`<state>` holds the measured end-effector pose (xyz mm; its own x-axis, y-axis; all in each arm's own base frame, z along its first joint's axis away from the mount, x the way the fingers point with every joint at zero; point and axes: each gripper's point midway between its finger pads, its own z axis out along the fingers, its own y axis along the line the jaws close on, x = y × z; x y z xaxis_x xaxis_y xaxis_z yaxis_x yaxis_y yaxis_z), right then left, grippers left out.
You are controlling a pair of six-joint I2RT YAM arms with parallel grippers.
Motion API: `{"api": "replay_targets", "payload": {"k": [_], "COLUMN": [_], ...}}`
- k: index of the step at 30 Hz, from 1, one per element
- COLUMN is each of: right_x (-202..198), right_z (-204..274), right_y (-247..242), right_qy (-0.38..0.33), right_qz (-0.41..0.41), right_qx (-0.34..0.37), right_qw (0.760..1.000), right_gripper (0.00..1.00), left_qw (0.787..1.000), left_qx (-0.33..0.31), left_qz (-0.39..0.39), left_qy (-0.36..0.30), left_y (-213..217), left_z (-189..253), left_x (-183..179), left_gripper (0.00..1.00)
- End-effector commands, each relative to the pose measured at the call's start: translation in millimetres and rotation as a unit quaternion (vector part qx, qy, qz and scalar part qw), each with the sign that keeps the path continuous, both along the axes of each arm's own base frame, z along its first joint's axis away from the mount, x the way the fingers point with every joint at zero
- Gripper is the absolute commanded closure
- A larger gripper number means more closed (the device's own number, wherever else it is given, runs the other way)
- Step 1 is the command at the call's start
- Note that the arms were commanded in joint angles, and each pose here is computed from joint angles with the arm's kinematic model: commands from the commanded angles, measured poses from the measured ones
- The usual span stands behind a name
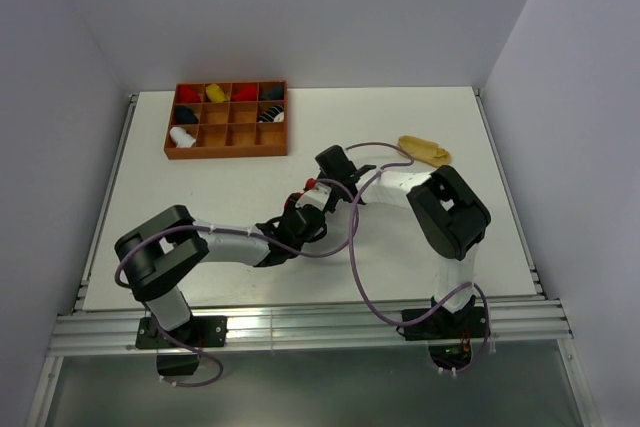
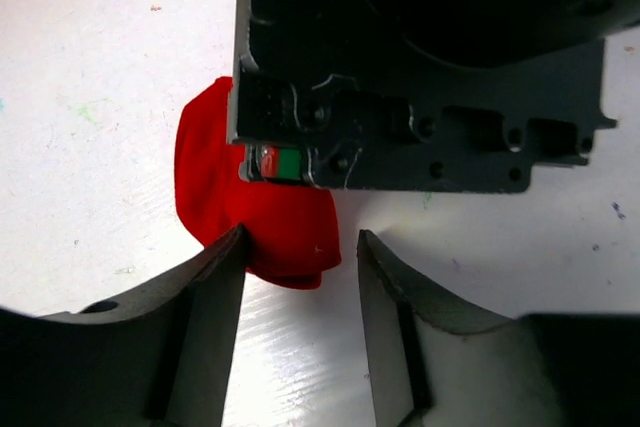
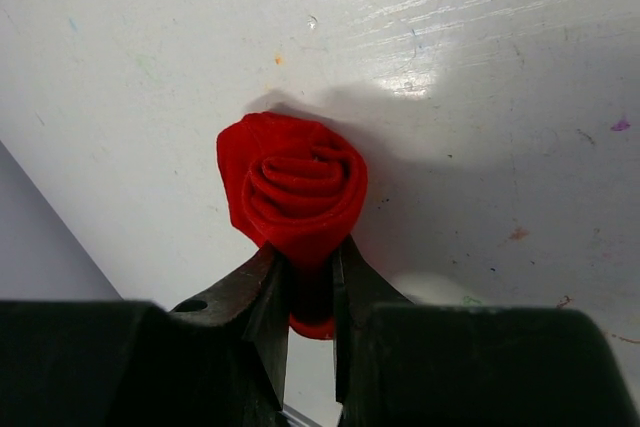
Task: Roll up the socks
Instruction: Roll the sock at the center of the board.
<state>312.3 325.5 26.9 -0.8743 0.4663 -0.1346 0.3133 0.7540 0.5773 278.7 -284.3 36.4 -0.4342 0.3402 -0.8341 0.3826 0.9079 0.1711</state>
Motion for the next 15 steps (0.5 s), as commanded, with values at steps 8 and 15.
{"api": "replay_targets", "payload": {"k": [8, 15], "right_x": [-13.4, -1.0], "right_z": [10.1, 22.7], "right_y": [1.9, -14.0], "right_qy": [0.016, -0.021], "right_qz": [0.024, -0.01], "right_qx": [0.013, 0.035], "right_qw": [0.999, 0.999], "right_gripper": [0.88, 0.49], "left_qw": [0.999, 0.992], "left_qx": [0.03, -0.044], "left_qz": [-0.005, -0.006], "left_qy": [0.045, 0.116], "left_y": [-5.8, -3.8], "left_z": [-24.1, -19.8], "left_x": [-5.5, -8.9], "left_gripper": [0.99, 0.99]}}
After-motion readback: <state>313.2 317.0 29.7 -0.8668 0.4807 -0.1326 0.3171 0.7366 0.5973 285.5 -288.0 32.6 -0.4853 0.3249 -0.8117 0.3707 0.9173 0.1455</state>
